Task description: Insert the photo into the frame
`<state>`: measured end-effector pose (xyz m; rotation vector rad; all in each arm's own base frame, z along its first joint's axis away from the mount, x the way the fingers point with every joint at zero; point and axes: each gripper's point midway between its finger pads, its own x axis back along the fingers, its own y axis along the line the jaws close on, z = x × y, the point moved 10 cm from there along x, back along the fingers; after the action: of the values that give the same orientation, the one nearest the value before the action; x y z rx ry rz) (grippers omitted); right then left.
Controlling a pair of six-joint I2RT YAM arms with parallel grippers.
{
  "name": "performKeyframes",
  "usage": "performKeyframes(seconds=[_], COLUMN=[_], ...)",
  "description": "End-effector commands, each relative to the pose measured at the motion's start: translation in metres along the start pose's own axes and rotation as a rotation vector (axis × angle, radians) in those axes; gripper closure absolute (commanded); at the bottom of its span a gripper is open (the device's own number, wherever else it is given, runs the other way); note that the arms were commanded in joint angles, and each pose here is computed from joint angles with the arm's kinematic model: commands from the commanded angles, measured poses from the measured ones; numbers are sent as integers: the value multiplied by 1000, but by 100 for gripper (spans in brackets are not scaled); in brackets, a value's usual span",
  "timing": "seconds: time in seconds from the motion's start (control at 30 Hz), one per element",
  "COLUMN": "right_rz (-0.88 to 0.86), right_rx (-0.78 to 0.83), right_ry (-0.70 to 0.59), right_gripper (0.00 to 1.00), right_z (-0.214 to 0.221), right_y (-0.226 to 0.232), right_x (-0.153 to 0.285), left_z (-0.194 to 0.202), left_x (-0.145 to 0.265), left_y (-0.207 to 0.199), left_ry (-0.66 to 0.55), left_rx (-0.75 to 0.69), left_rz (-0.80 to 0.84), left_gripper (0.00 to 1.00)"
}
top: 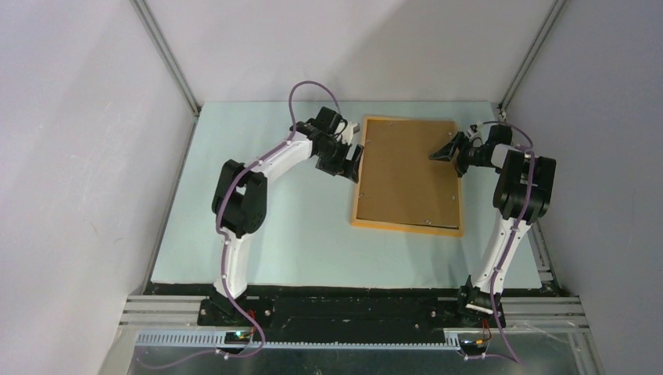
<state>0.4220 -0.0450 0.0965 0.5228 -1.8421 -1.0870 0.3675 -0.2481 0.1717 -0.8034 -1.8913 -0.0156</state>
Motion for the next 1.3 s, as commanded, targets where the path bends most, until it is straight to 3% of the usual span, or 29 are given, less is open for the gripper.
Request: performKeyframes(seconds=[0.0,0.67,1.27], right_rz=[50,201,266], right_rx=[44,172,235], right_ry=[-7,-3,7], right_gripper=[29,7,3], right_z=[4,5,5], right_y=[5,40,58], right_x=[2,15,27], left_z=[-13,-14,-14], left_x=[0,3,14], left_y=[-4,-5,-8], left_ry=[-43,-51,-69], left_rx=[1,-7,-21], left_rz=[-3,2,4], left_gripper=[8,8,8])
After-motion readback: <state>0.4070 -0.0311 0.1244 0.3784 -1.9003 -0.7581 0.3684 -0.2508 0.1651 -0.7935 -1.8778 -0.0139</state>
